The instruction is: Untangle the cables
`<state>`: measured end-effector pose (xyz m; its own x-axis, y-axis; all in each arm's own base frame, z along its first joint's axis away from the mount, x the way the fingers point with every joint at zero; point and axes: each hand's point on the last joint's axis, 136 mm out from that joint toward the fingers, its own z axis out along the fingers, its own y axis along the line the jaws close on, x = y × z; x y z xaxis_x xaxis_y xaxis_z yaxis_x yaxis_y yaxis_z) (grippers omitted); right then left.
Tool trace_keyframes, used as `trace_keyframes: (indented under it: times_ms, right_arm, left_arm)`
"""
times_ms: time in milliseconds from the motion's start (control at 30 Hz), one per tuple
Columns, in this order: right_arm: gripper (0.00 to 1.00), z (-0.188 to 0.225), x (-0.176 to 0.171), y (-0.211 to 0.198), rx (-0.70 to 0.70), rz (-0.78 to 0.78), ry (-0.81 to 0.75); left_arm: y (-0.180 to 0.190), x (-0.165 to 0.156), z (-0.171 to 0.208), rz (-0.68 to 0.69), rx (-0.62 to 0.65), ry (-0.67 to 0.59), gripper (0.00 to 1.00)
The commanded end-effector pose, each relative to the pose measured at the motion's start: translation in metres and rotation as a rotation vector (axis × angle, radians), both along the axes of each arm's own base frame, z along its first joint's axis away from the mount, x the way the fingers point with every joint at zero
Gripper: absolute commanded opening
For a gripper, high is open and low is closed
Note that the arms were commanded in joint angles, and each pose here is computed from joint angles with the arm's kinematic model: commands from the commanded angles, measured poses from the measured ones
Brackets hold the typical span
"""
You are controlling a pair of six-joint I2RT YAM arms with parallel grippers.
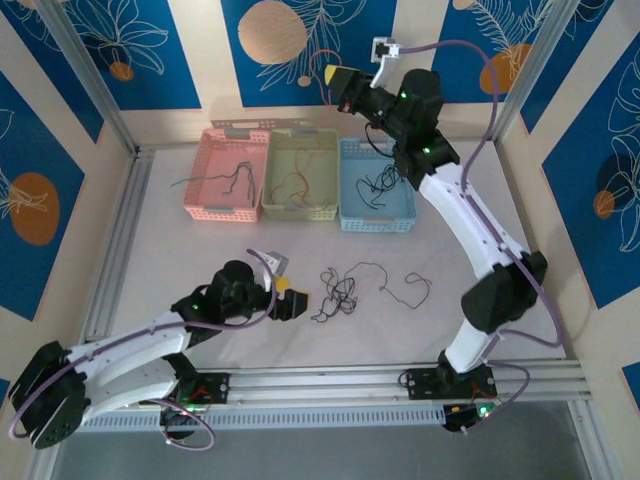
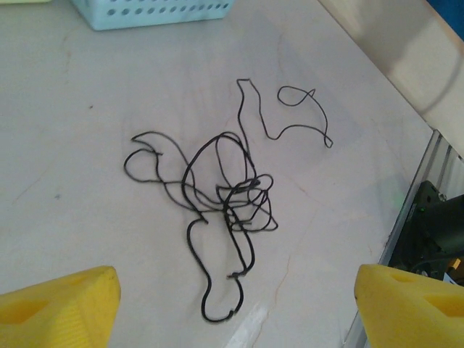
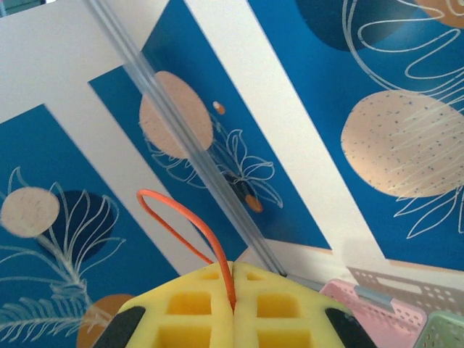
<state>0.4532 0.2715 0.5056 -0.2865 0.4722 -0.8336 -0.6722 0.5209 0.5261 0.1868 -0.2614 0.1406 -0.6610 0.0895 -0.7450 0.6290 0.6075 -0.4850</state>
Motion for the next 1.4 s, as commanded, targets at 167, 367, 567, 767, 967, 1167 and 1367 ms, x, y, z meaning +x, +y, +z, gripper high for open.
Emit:
trace_keyframes:
  times_ms: [167, 367, 567, 767, 967, 1167, 1367]
  right_arm:
    - [0.0, -0.026, 0.067, 0.021, 0.018, -0.028, 0.008]
    - [0.0, -0.089, 0.109, 0.041, -0.052, -0.025, 0.126]
    - [0.0, -0.164, 0.131, 0.055, -0.14, -0.055, 0.205]
    - [0.05, -0.257, 0.137, 0.066, -0.218, -0.005, 0.417]
    - [0.44, -0.281, 0.121, 0.054, -0.326, -0.021, 0.505]
    - [0.53, -0.223, 0.068, 0.014, -0.445, -0.06, 0.427]
    - [0.54, -0.235, -0.036, -0.054, -0.516, -0.049, 0.522]
  left_arm:
    - [0.03, -0.015, -0.011, 0.059, 0.07, 0.042, 0.84]
    - [0.036, -0.02, -0.005, 0.056, 0.081, 0.035, 0.84]
    - [0.036, -0.022, -0.008, 0.048, 0.084, 0.039, 0.84]
    - [0.034, -0.023, -0.009, 0.035, 0.078, 0.044, 0.84]
    - [0.027, -0.02, -0.01, 0.023, 0.074, 0.056, 0.84]
    - [0.013, -0.013, -0.012, -0.003, 0.077, 0.071, 0.85]
    - [-0.02, -0.006, -0.013, -0.095, 0.08, 0.083, 0.83]
